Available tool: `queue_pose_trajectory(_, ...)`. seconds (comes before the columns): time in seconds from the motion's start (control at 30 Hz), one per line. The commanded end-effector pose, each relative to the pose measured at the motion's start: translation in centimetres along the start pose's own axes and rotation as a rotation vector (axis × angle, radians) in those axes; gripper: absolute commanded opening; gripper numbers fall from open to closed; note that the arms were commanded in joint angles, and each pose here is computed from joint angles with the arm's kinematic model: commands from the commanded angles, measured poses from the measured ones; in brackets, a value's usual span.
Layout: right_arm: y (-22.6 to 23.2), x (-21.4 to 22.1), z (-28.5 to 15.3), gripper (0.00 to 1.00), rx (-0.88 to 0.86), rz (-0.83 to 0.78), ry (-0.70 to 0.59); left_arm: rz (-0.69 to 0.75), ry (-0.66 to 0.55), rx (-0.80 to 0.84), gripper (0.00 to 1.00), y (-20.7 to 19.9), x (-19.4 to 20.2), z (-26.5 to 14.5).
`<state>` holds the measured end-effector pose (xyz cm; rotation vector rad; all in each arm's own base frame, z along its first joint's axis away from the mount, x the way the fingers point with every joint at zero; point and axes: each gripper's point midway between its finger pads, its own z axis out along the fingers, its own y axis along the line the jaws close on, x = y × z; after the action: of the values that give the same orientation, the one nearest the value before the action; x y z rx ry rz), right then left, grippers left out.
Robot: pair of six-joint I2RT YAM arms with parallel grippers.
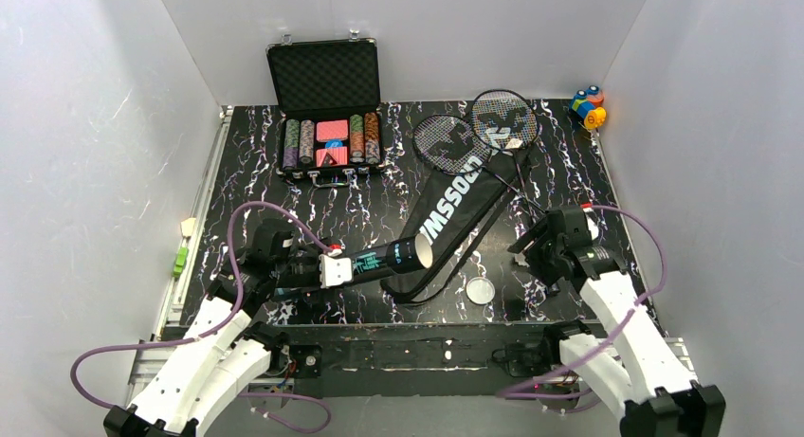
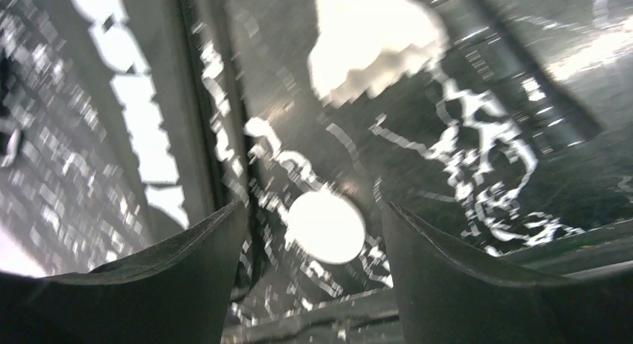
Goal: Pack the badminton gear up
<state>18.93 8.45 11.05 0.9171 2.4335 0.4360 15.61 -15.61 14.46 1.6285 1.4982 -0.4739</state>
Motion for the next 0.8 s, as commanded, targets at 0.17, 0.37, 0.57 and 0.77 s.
queue_pose_trajectory(0.17,-2.1,-3.7,3.8,0.71,0.113,0.133,-0.098,0.050,-0.030,-0.018,0.00,0.5,-0.8,-0.1)
queue_pose_trajectory(0.37,-1.8,-5.3,4.8,0.65,0.113,0.163,-0.146,0.048,-0.028,-0.014,0.00,0.4,-0.7,0.0)
queue_pose_trajectory(0.57,-1.7,-6.2,6.5,0.57,0.145,0.180,-0.139,0.053,-0.025,-0.019,0.00,0.6,-0.7,0.0)
queue_pose_trajectory(0.77,-2.0,-6.5,7.2,0.41,0.176,0.182,-0.137,0.057,-0.019,-0.025,0.00,0.7,-0.6,-0.1)
